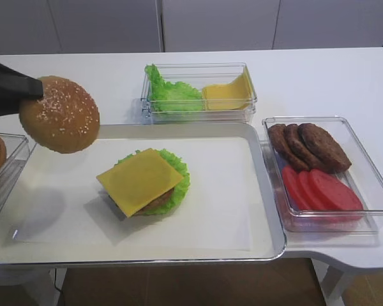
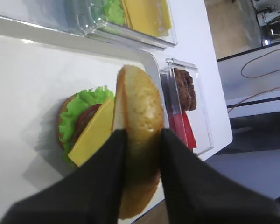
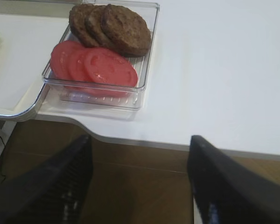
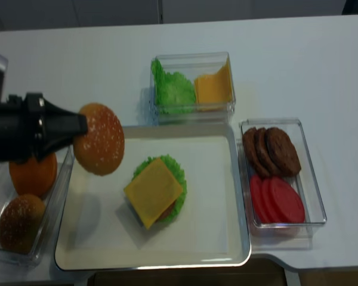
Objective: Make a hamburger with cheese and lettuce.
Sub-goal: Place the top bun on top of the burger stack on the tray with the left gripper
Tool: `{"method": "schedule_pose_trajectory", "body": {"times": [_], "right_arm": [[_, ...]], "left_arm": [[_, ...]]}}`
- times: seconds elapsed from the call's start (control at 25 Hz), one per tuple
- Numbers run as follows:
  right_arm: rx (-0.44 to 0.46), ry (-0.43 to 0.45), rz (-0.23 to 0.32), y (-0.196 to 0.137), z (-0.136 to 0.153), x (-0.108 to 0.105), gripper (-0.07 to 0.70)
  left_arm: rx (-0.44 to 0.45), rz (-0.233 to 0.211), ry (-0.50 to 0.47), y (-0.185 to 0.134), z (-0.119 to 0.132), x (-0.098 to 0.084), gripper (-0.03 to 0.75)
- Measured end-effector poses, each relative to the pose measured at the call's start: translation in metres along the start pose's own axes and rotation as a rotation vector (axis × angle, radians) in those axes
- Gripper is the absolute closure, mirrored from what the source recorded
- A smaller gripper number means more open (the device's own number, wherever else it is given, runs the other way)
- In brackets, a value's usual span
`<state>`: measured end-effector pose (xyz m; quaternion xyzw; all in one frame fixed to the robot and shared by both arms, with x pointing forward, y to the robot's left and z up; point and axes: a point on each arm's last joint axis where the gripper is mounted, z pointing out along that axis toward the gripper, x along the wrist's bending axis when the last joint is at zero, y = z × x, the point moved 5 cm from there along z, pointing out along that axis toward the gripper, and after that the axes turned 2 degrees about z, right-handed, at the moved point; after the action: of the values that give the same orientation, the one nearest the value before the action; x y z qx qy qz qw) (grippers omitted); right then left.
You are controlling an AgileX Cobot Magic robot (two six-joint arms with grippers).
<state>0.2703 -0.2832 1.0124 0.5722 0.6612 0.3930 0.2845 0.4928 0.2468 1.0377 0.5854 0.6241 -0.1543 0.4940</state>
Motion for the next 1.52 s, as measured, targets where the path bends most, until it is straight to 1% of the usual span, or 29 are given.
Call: {"method": "schedule_pose_trajectory", "body": {"times": [0.08, 0.16, 0.24, 0.28, 0.4, 0.52, 0.72, 0.8, 0.96, 1.2, 1.28, 1.52], "right_arm": [[0.0, 0.0, 0.0, 0.0, 0.0, 0.0, 0.153], [0.0, 0.0, 0.0, 0.0, 0.0, 0.0, 0.153], [0.0, 0.0, 0.0, 0.0, 0.0, 0.0, 0.153], [0.0, 0.0, 0.0, 0.0, 0.0, 0.0, 0.153], [0.0, 0.0, 0.0, 0.0, 0.0, 0.0, 0.153], [0.0, 0.0, 0.0, 0.0, 0.0, 0.0, 0.153], [0.0, 0.0, 0.0, 0.0, 0.0, 0.0, 0.153], [0.0, 0.0, 0.0, 0.0, 0.0, 0.0, 0.153], [0.0, 0.0, -0.002, 0.0, 0.0, 0.0, 0.153], [0.0, 0.0, -0.002, 0.0, 0.0, 0.0, 0.153], [0.0, 0.0, -0.002, 0.0, 0.0, 0.0, 0.153], [0.0, 0.0, -0.002, 0.0, 0.0, 0.0, 0.153]], "left_arm": [[0.001, 0.0, 0.011, -0.004, 0.006, 0.003, 0.541], [0.003, 0.011, 0.0, -0.008, 0.014, 0.001, 0.541], [-0.001, 0.032, -0.025, -0.01, 0.021, -0.005, 0.542], [-0.012, 0.03, -0.044, -0.01, 0.024, -0.008, 0.543], [-0.026, 0.048, -0.079, -0.009, 0.032, -0.019, 0.543], [-0.02, 0.054, -0.088, -0.013, 0.041, -0.024, 0.543], [0.023, 0.017, -0.078, -0.027, 0.058, -0.018, 0.543], [0.039, 0.01, -0.079, -0.03, 0.064, -0.018, 0.543], [0.057, -0.021, -0.103, -0.033, 0.075, -0.019, 0.543], [0.06, -0.079, -0.118, -0.031, 0.09, -0.014, 0.543], [0.061, -0.093, -0.118, -0.031, 0.092, -0.012, 0.543], [0.076, -0.107, -0.121, -0.034, 0.094, -0.01, 0.543]]}}
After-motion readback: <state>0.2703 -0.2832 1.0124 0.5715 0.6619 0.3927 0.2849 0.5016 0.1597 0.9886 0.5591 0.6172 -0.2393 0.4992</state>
